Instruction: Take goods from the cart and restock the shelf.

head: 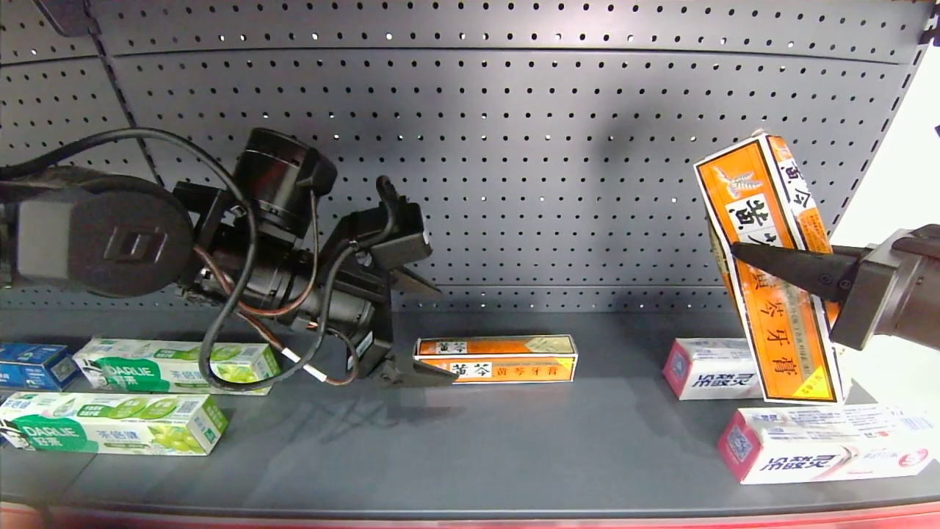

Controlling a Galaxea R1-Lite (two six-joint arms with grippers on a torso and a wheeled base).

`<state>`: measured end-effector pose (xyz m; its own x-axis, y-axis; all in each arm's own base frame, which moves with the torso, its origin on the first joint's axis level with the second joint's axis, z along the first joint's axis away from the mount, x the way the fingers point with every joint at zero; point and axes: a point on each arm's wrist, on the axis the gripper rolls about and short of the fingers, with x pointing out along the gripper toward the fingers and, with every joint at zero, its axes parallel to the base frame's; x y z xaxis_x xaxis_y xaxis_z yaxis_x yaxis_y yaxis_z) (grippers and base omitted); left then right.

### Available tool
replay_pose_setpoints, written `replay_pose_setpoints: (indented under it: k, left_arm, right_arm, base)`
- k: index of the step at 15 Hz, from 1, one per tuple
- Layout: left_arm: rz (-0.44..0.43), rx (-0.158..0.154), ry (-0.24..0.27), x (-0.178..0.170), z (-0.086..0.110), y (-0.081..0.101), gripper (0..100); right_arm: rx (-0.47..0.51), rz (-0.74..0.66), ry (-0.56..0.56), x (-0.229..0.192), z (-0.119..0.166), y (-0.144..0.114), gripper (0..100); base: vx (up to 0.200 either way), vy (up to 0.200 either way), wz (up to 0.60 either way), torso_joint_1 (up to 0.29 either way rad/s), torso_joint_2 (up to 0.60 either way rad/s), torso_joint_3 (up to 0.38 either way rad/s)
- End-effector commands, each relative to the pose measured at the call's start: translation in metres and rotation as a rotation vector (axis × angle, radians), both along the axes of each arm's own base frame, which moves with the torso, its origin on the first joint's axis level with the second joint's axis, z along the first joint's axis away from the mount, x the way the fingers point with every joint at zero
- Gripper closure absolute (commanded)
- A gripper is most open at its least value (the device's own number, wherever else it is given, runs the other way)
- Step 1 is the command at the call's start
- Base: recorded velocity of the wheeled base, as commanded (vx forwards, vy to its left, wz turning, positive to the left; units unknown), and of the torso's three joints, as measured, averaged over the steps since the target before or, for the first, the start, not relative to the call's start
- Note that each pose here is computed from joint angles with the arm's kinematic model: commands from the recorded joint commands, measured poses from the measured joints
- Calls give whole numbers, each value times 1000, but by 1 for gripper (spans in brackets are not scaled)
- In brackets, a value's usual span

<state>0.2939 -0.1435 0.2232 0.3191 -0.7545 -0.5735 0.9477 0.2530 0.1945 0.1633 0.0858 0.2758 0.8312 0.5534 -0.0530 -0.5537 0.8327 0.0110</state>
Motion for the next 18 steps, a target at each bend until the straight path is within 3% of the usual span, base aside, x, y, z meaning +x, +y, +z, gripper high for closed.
replay_pose_setpoints:
  k: [1, 4, 7, 13, 15, 18]
  left_arm:
    - [-22, 5, 29, -4, -5, -9, 0]
    - [-39, 25, 46, -6, -13, -16, 0]
    - [3, 78, 58, 1, -25, -23, 0]
    - [13, 65, 28, 35, -30, -29, 0]
    - [-1, 50, 37, 43, -34, -26, 0]
    - [-6, 59, 49, 50, -45, -22, 0]
  right_arm:
    - [-2, -1, 4, 1, -1, 0, 100]
    - [0, -1, 0, -1, -1, -1, 100]
    - [0, -1, 0, -1, -1, -1, 100]
    - [-5, 0, 10, -2, -5, -1, 100]
    - [-6, 0, 13, -2, -6, -1, 100]
    - [-11, 0, 22, -2, -9, -1, 100]
  base:
    - [0, 0, 0, 0, 0, 0]
    - [0, 0, 0, 0, 0, 0]
    - [0, 0, 0, 0, 0, 0]
    - [0, 0, 0, 0, 0, 0]
    - [0, 0, 0, 0, 0, 0]
    - [0, 0, 0, 0, 0, 0]
